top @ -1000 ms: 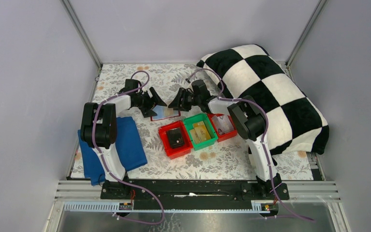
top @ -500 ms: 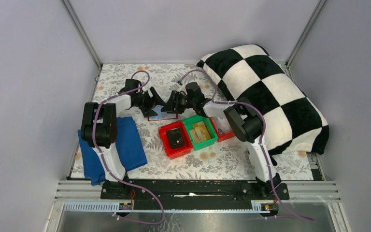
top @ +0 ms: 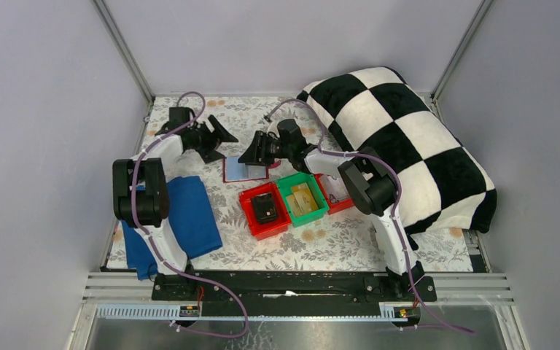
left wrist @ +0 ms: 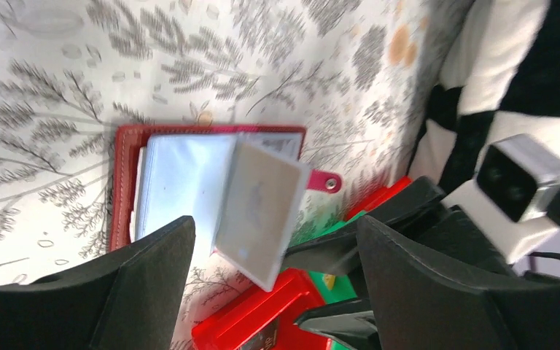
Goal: Take the credit cards out of the card holder
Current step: Remove the credit card from the card holder.
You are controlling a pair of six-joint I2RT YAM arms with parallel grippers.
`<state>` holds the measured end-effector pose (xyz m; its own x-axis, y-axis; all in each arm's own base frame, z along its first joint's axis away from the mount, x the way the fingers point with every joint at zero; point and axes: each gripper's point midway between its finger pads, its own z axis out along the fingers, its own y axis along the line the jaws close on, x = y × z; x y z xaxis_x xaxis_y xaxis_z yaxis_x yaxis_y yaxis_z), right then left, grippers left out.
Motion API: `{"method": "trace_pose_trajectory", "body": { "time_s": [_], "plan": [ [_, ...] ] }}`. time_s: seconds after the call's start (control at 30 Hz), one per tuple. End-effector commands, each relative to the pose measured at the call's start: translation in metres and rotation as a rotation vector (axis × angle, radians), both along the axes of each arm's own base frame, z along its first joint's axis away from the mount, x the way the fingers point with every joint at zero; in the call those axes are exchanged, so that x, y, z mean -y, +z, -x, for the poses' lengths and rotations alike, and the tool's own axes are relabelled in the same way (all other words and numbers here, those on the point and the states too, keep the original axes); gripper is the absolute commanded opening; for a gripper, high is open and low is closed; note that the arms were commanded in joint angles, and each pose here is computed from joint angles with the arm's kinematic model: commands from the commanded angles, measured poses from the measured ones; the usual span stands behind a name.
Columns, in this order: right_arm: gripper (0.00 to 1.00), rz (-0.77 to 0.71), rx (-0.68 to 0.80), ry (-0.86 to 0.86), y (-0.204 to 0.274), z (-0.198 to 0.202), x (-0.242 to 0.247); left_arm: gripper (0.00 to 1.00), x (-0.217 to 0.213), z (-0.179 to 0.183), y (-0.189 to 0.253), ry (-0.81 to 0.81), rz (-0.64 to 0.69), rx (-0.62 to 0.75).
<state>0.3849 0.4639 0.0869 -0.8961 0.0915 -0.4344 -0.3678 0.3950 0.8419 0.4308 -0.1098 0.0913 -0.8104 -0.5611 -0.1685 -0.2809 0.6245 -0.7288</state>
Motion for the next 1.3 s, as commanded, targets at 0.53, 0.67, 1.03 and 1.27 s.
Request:
{"method": "trace_pose_trajectory", "body": {
  "time_s": [0.53, 0.67, 1.03, 1.27],
  "plan": [
    [0.57, -0.02, -0.017, 0.093, 0.003, 0.006, -0.037, 0.86, -0.045, -0.003, 0.05, 0.051, -0.017, 0.113],
    [0.57, 0.007, 0.05, 0.027, 0.024, 0.0, -0.019, 0.86, -0.038, 0.003, 0.047, 0.026, -0.002, 0.107],
    [0.58, 0.117, 0.015, -0.146, -0.001, -0.013, 0.048, 0.86, 0.001, 0.01, 0.008, -0.046, 0.019, 0.029],
    [0.58, 0.163, 0.005, -0.136, -0.011, -0.019, 0.047, 0.86, -0.006, 0.011, -0.023, 0.002, -0.02, -0.051]
  ]
}}
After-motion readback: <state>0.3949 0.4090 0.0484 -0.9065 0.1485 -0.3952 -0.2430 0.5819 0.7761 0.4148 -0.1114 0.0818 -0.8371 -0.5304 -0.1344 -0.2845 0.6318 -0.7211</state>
